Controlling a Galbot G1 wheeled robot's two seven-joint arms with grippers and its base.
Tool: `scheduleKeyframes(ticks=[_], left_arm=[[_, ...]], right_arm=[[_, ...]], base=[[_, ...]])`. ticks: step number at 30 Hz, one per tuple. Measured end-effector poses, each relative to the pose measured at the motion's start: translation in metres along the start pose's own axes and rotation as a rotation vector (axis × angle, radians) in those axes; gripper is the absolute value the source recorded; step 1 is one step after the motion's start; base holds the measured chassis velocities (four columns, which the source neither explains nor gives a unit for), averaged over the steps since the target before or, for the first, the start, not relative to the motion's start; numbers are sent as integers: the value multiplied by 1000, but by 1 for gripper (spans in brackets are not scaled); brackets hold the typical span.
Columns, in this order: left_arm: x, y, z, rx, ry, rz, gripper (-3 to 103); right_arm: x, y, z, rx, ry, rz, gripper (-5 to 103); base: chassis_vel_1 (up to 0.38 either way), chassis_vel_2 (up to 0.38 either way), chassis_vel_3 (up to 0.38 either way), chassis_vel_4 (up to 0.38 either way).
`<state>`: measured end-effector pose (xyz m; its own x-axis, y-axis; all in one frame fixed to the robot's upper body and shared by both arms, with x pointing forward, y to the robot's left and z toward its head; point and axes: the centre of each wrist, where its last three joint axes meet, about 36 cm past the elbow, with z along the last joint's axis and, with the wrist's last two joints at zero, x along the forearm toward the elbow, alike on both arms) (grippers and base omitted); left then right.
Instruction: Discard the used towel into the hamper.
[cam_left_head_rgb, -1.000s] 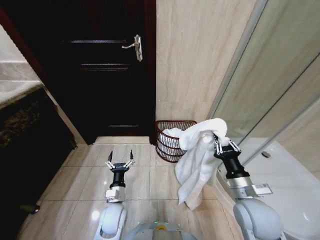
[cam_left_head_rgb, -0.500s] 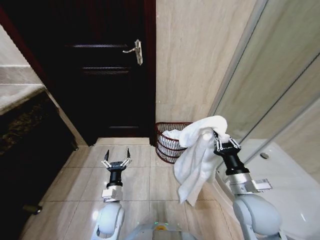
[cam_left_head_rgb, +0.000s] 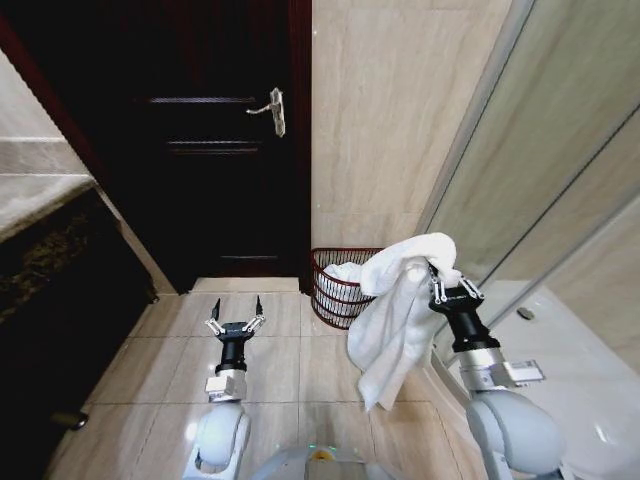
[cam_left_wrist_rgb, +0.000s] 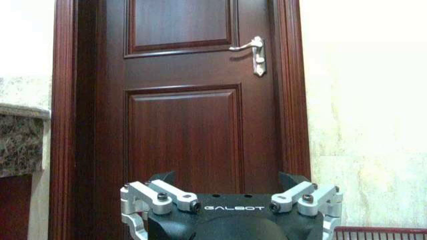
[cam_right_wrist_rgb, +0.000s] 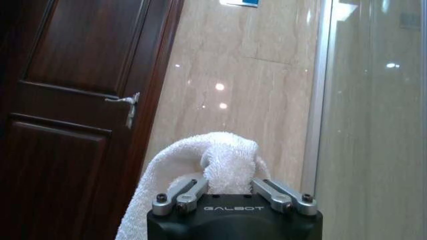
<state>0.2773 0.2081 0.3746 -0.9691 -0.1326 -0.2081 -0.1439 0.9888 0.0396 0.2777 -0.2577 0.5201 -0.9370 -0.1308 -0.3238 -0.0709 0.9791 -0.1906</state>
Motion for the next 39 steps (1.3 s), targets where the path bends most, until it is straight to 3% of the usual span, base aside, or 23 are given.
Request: scheduleKeyframes(ticks=[39], left_arm=[[8, -6, -2, 0, 3, 4, 100]], right_arm=[[5, 0, 4, -3, 1, -16, 13]], base=[[30, 30, -30, -29]])
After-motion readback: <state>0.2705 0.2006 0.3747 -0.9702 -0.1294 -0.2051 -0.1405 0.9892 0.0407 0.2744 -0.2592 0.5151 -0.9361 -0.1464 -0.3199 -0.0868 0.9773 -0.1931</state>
